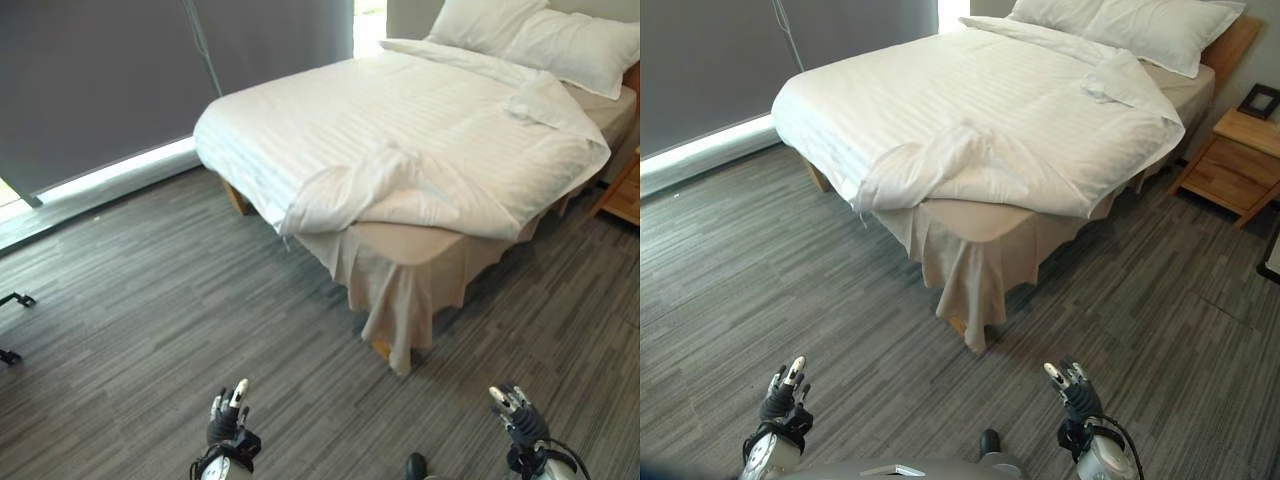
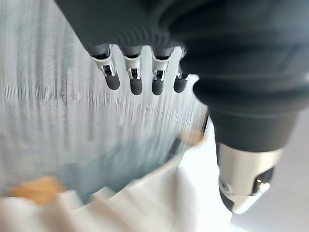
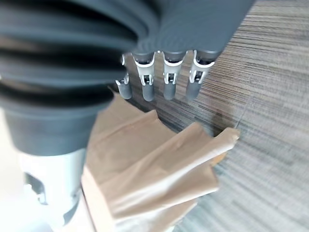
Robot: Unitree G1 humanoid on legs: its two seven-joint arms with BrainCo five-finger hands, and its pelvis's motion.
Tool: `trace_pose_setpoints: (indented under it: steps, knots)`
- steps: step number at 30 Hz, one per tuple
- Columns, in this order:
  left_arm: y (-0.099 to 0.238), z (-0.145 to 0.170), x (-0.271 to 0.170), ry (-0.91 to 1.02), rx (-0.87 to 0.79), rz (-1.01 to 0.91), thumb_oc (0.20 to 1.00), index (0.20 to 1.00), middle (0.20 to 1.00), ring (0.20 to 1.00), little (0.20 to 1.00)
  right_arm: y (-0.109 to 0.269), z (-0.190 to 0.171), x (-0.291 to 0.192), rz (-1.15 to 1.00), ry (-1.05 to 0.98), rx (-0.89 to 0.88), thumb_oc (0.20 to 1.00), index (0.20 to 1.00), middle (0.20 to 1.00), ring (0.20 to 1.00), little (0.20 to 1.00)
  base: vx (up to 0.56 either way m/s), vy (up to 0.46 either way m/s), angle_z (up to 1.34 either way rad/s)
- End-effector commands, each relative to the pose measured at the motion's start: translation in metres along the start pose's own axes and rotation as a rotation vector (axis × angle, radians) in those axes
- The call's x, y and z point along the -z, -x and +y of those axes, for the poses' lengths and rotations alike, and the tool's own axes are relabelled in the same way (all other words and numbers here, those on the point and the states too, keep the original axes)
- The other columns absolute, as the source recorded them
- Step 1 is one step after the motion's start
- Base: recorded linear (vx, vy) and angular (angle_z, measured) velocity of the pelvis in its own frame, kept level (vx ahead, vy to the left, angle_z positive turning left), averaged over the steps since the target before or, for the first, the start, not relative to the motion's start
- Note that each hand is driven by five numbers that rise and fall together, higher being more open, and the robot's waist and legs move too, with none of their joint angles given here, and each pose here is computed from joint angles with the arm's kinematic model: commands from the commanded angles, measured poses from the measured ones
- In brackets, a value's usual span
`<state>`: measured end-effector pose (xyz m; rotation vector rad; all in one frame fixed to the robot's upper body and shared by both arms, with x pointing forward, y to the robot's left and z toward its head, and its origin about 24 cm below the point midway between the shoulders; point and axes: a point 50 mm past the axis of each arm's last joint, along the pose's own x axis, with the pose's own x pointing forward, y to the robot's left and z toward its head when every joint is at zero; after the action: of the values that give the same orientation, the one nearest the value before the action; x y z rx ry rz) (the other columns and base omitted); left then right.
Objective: Making the bed.
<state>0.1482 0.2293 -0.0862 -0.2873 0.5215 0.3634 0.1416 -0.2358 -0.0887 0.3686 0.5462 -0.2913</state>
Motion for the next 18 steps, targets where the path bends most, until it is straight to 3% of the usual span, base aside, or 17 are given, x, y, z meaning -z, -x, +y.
trace_pose_setpoints:
  steps: [1,11,13,18]
  knots:
    - [-0.017,-0.008,-0.054,-0.114,0.080,-0.198,1.000,1.000,1.000,1.000,1.000,-0.010,0.018,-0.025,-0.105,0.083,-0.075,1.000,1.000,1.000,1.000,1.000,0.00,0.036,-0.05]
    - [-0.023,0.011,-0.072,-0.028,-0.052,-0.261,1.000,1.000,1.000,1.000,1.000,-0.012,0.019,-0.030,-0.127,0.016,-0.085,1.000,1.000,1.000,1.000,1.000,0.00,0.078,-0.06]
    - [-0.022,0.022,-0.084,-0.107,-0.058,-0.305,1.000,1.000,1.000,1.000,1.000,-0.008,0.017,-0.023,-0.124,-0.036,-0.070,1.000,1.000,1.000,1.000,1.000,0.04,0.228,-0.50]
    - [-0.020,0.041,-0.105,-0.069,-0.152,-0.394,1.000,1.000,1.000,1.000,1.000,0.009,-0.002,-0.001,-0.050,-0.013,-0.016,1.000,1.000,1.000,1.000,1.000,0.30,-0.028,-0.37]
